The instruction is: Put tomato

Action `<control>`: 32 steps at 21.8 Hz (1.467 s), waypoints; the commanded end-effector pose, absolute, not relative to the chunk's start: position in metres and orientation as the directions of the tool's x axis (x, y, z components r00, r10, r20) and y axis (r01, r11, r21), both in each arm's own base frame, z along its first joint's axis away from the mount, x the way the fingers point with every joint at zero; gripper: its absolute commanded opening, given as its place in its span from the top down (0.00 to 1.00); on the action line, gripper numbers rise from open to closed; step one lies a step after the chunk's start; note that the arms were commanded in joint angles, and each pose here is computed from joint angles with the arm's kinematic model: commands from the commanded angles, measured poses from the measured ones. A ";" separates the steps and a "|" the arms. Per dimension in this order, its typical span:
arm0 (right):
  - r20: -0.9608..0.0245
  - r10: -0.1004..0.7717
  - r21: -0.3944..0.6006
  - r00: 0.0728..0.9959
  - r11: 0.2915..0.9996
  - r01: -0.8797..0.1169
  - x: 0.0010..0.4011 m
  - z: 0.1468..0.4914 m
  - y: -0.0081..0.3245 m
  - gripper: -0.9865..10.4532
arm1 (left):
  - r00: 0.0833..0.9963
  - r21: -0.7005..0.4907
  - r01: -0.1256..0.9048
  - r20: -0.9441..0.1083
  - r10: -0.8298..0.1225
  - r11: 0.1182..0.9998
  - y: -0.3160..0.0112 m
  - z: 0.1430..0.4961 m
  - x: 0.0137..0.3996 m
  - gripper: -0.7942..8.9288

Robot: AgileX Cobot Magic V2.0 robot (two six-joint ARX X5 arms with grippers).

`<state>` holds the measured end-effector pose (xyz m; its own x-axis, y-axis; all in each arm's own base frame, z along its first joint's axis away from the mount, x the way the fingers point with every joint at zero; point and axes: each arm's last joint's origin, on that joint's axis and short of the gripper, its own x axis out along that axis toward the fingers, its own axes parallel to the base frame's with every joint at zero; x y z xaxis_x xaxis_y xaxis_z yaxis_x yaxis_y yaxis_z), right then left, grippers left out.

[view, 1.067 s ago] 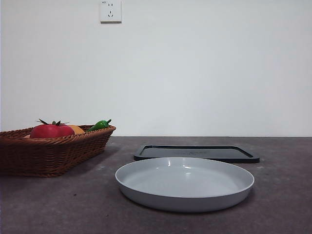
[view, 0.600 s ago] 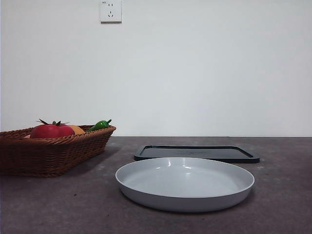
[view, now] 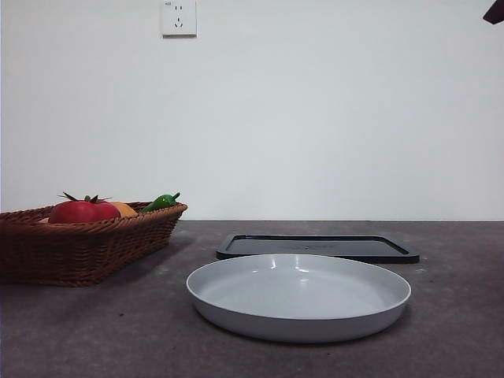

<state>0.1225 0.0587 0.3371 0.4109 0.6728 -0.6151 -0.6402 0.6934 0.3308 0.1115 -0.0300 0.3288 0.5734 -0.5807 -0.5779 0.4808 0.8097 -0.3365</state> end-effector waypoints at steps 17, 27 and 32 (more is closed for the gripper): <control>-0.597 0.681 0.315 0.423 0.684 -0.658 0.124 0.343 0.060 0.53 | 0.716 -0.134 0.412 -0.565 -0.411 0.901 -0.042 0.314 0.212 0.40; -0.601 0.680 0.320 0.420 0.686 -0.653 0.123 0.343 0.060 0.53 | 0.684 -0.012 0.456 -0.636 -0.359 0.890 -0.056 0.268 0.270 0.40; -0.603 0.679 0.321 0.418 0.686 -0.653 0.123 0.343 0.060 0.53 | 0.661 -0.003 0.472 -0.660 -0.356 0.882 -0.060 0.247 0.289 0.40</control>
<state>0.1226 0.0587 0.3372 0.4116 0.6734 -0.6141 -0.6405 0.6931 0.3307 0.2831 -0.0582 0.2465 0.6567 -0.3545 -0.6657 0.4522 0.8914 -0.0285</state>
